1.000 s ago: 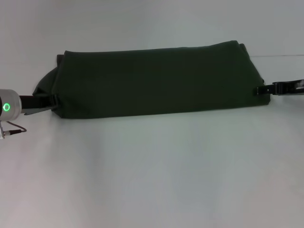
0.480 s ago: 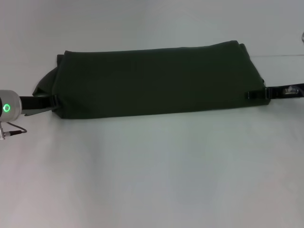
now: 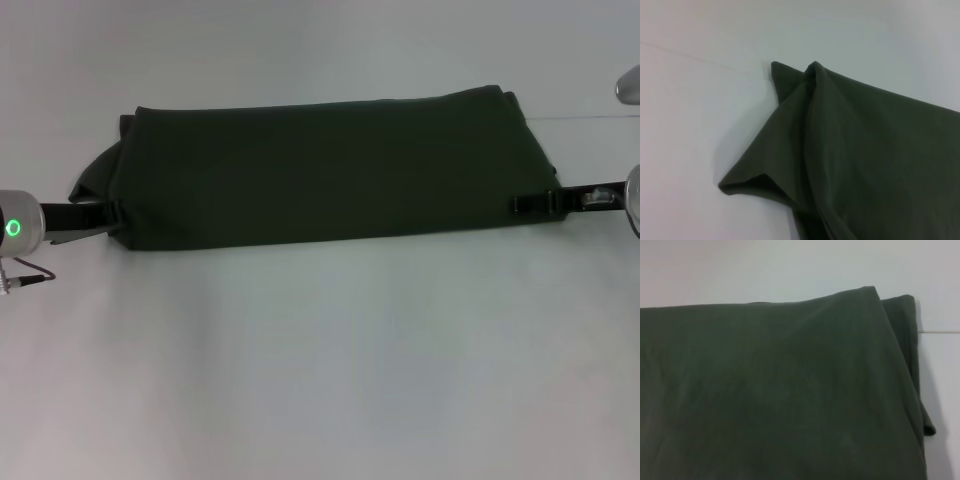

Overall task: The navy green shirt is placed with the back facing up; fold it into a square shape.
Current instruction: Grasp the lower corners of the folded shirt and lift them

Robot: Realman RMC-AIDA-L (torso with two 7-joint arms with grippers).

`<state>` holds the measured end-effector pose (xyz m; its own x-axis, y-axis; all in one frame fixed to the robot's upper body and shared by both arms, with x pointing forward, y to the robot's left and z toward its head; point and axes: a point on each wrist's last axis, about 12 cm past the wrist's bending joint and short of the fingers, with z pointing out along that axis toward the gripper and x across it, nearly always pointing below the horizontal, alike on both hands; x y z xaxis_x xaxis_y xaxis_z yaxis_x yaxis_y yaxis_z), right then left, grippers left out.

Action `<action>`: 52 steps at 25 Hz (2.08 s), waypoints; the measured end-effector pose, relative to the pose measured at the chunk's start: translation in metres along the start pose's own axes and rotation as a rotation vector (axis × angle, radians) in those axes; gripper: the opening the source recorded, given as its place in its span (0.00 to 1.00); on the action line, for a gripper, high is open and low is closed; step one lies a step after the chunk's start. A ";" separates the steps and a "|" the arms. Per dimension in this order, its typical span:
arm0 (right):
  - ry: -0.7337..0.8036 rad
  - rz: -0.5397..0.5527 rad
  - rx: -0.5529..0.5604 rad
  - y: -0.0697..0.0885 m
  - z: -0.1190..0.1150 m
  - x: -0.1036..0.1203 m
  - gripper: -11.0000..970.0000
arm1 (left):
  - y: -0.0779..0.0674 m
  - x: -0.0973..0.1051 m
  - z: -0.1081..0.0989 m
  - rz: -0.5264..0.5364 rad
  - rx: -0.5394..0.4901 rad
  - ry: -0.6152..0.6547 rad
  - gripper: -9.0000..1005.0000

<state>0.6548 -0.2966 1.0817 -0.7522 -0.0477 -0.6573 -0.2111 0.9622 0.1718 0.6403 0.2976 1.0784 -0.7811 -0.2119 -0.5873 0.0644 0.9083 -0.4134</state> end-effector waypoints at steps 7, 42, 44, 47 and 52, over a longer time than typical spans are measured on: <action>0.004 -0.003 -0.001 0.003 0.003 0.002 0.93 | 0.000 0.000 0.000 0.001 0.000 -0.001 0.01; 0.037 -0.006 -0.030 -0.016 -0.014 -0.001 0.05 | -0.002 -0.005 -0.002 0.004 0.017 0.004 0.01; 0.040 -0.006 -0.033 -0.016 -0.015 -0.001 0.05 | -0.002 -0.006 -0.002 0.006 0.017 0.002 0.01; 0.044 -0.006 -0.037 -0.017 -0.016 0.000 0.05 | -0.002 -0.006 -0.003 0.008 0.017 -0.001 0.01; 0.037 0.014 -0.024 -0.023 -0.022 -0.006 0.05 | -0.002 -0.006 -0.003 0.009 0.016 0.001 0.01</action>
<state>0.6504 -0.3246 1.0979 -0.7776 -0.0449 -0.6271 -0.2153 0.9561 0.1986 0.6428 0.2986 1.0849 -0.7811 -0.2031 -0.5905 0.0814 0.9044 -0.4187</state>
